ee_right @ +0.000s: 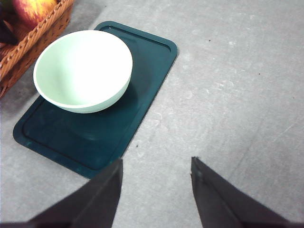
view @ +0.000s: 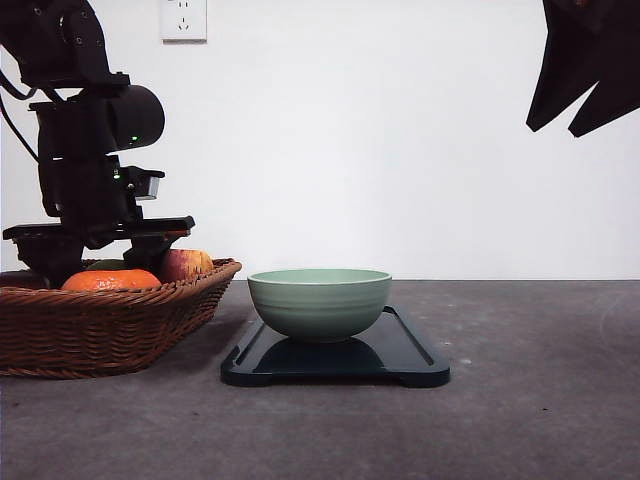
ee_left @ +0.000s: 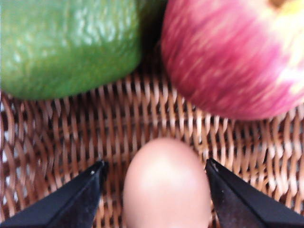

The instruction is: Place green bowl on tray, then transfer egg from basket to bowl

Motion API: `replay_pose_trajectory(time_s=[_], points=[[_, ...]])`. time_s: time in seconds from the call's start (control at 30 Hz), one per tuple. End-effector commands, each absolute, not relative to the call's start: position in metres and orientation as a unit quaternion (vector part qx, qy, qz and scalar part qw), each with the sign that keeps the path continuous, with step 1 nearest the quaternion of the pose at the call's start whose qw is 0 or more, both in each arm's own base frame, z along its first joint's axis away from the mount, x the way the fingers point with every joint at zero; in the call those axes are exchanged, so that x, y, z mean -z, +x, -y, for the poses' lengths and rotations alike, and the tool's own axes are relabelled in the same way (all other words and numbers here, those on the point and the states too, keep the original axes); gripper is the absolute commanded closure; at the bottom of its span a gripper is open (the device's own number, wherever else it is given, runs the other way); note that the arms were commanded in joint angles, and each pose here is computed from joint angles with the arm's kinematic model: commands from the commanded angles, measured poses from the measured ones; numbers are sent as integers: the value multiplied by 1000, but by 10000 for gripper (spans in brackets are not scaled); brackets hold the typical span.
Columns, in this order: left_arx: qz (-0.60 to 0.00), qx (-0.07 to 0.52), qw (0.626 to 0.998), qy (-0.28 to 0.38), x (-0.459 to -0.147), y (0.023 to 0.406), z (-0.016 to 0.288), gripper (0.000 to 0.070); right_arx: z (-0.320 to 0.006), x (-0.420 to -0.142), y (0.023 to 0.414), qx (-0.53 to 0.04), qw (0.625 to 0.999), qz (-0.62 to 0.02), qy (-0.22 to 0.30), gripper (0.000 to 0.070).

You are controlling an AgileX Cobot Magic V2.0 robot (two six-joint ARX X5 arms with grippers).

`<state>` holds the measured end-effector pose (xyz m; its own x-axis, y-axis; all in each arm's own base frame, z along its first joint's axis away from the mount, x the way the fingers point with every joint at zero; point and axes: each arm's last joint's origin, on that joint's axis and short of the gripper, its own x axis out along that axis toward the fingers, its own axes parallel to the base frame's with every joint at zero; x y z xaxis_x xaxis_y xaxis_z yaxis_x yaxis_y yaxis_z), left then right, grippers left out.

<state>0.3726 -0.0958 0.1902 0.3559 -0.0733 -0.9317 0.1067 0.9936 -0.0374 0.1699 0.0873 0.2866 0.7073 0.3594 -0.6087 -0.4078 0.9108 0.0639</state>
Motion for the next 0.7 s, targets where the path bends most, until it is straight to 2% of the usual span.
replay_pose_trajectory(time_s=[0.0,0.47,0.6,0.67], points=[[-563,63,824,13,-188,378,99,270,-89,-288,172,-207,925,-317,-33,423],[-563,74,823,5,-188,378,100,289,-89,-288,172,-207,925,-317,-33,423],[-563,74,823,5,-188,378,100,422,-89,-288,172,-207,925,-317,-33,423],[-563,74,823,5,-188,378,100,466,-89,-288,172,-207,925,-317,-33,423]])
